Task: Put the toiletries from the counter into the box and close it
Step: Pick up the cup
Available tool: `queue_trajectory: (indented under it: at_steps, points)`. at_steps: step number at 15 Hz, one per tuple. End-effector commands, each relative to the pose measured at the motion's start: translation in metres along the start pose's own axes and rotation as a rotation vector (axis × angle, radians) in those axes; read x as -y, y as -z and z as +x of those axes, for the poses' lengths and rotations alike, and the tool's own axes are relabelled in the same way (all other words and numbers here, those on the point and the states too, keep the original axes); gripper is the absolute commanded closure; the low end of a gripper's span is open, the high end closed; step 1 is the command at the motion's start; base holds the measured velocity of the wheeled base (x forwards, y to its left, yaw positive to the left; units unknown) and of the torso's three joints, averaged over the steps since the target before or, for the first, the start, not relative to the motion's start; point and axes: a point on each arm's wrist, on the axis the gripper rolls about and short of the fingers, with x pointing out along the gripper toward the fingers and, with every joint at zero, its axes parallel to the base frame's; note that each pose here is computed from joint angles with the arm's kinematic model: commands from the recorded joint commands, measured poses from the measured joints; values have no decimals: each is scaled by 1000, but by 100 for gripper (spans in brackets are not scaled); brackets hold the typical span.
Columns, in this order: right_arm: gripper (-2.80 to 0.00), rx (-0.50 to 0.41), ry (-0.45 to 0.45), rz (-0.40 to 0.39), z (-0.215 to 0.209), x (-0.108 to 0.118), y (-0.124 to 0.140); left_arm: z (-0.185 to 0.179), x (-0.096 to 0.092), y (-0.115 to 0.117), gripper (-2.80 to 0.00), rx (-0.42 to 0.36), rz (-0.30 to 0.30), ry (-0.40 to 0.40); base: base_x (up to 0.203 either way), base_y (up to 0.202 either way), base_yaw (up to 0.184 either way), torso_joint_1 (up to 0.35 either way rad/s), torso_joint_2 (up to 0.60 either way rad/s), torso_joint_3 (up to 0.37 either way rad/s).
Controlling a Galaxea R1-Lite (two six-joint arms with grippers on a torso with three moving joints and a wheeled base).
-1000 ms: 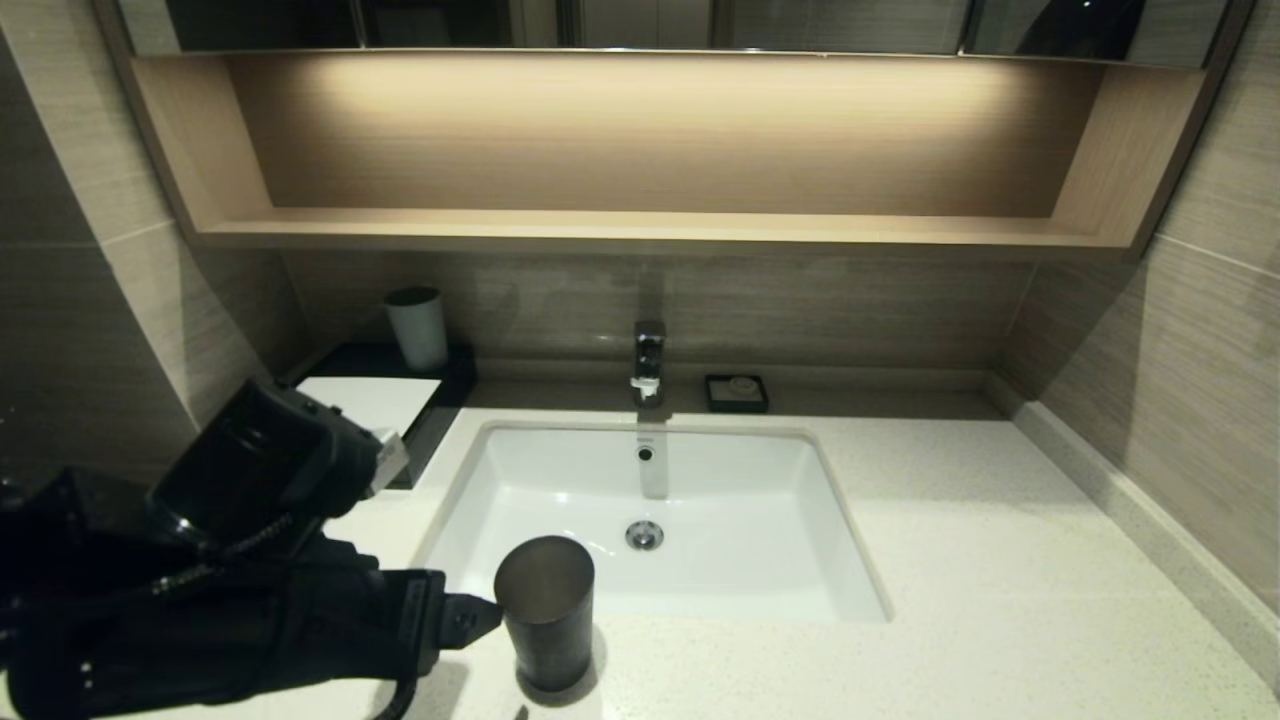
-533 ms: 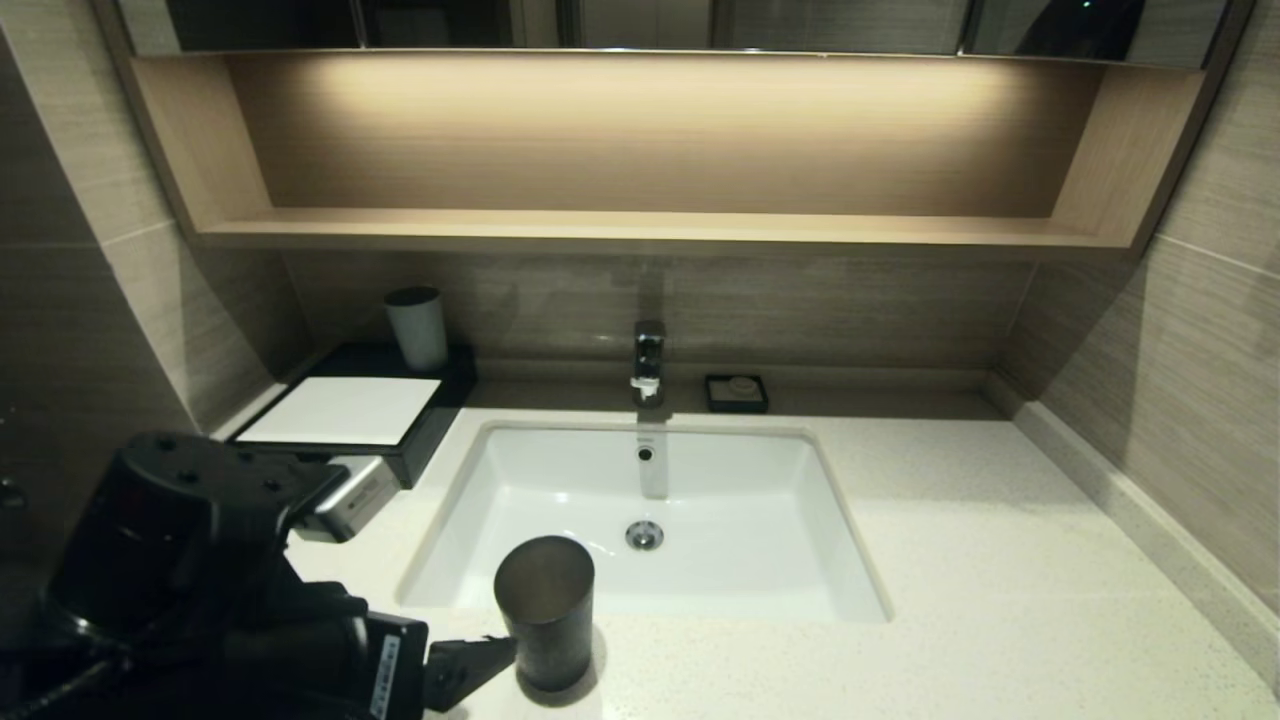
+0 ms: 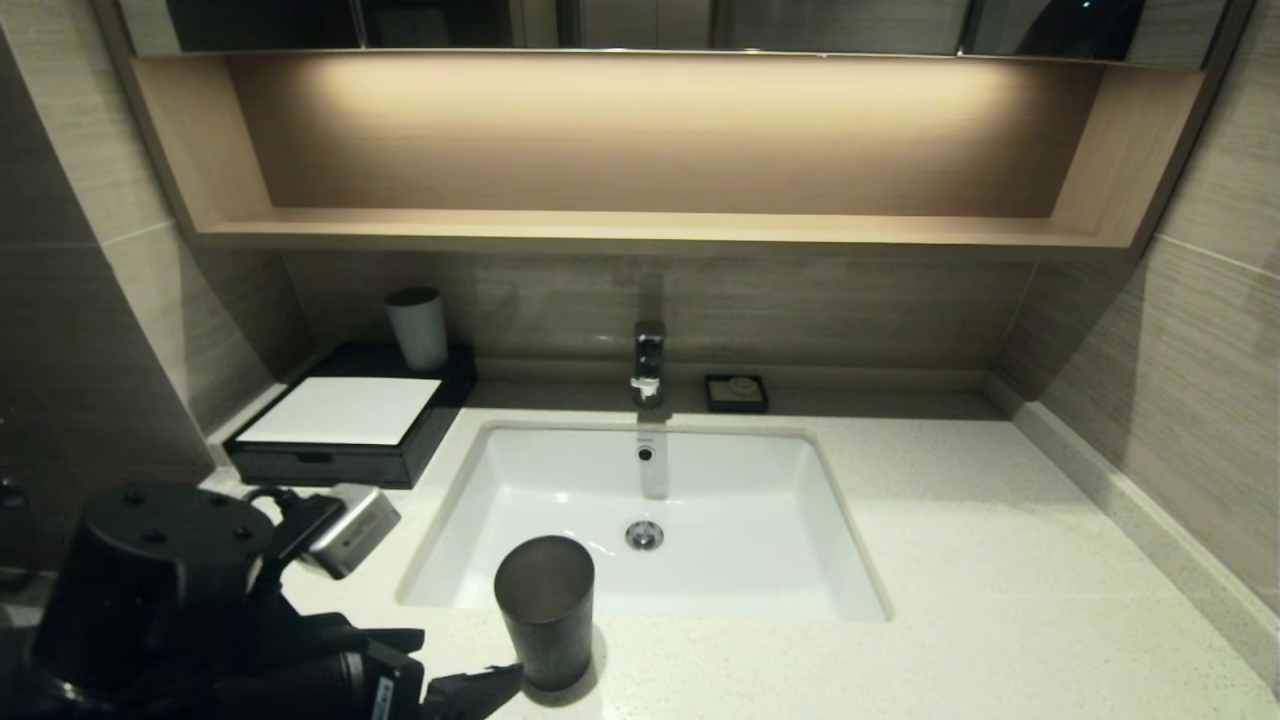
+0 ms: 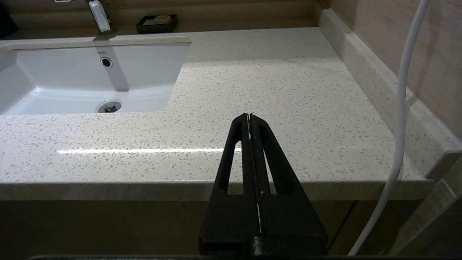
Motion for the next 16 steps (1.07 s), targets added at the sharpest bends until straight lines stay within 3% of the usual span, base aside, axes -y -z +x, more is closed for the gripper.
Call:
queue_trajectory:
  at_steps: [1,16]
  points:
    - [0,-1,0,0,0,0,0,5,-2,4,-280,-17,-3,-6,0,0,0,0,0,0]
    - [0,-1,0,0,0,0,0,32,2,5,-280,-27,21,10,0,0,0,0,0,0]
